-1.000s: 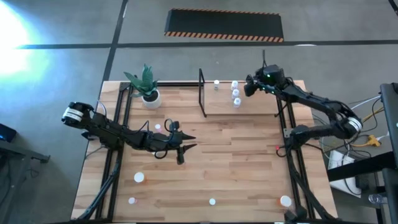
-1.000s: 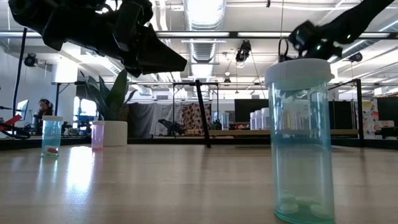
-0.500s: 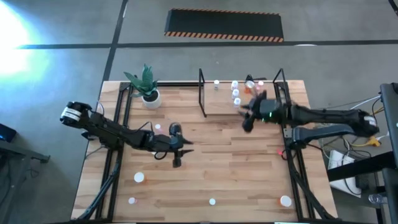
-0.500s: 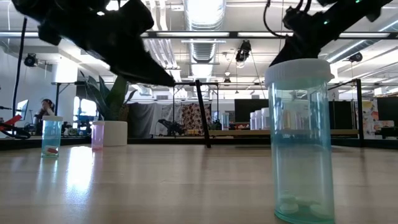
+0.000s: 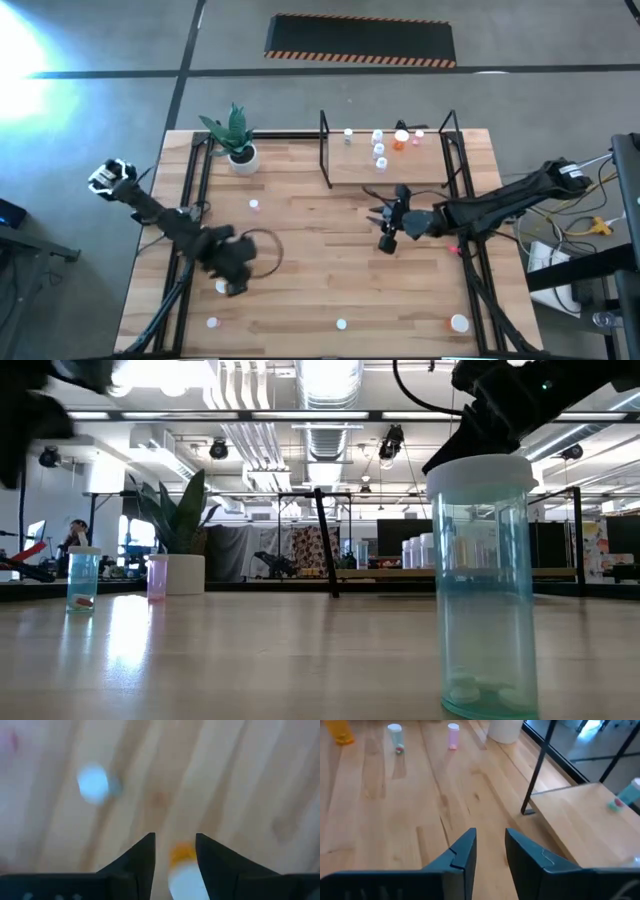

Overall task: Pick and place medicine bottles onto shelf by color
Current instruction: Put the left orange pill bottle on the shelf aligned with the other orange pill bottle

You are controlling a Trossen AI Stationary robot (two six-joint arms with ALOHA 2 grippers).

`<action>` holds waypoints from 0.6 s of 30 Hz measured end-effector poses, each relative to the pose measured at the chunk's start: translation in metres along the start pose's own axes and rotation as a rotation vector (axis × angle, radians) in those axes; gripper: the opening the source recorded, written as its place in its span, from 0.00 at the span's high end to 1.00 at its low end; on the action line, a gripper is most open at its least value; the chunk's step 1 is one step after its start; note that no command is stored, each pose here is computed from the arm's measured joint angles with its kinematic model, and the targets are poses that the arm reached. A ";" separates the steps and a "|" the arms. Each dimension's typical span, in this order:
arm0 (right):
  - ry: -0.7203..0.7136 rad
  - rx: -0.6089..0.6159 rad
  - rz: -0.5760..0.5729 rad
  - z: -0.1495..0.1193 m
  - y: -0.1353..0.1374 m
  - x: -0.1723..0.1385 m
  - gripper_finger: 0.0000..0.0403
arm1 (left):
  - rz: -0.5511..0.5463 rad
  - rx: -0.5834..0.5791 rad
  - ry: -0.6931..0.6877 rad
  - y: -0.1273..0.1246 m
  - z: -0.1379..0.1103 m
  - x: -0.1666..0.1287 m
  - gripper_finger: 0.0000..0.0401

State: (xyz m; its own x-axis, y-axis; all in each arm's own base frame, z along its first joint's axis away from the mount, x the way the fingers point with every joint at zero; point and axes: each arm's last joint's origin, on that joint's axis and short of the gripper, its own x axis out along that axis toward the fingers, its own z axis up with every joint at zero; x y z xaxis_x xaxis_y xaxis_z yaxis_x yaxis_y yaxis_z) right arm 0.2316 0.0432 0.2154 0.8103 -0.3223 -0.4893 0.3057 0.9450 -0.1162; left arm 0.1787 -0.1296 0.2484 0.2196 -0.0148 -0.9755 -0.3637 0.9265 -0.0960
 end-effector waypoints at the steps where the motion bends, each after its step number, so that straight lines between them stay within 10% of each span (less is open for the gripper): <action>1: -0.003 -0.010 0.001 0.000 0.001 0.001 0.78 | -0.002 -0.023 0.025 -0.004 -0.009 -0.004 0.69; 18: -0.048 -0.083 -0.003 0.006 -0.001 -0.004 0.84 | 0.022 -0.105 0.235 -0.015 -0.078 0.020 0.60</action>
State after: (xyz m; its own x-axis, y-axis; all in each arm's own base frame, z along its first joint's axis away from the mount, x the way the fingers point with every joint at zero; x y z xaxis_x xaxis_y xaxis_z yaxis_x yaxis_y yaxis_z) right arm 0.2313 0.0427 0.2225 0.8333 -0.3251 -0.4472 0.2671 0.9449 -0.1893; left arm 0.1183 -0.1732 0.2148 -0.0015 -0.0931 -0.9957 -0.4610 0.8836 -0.0819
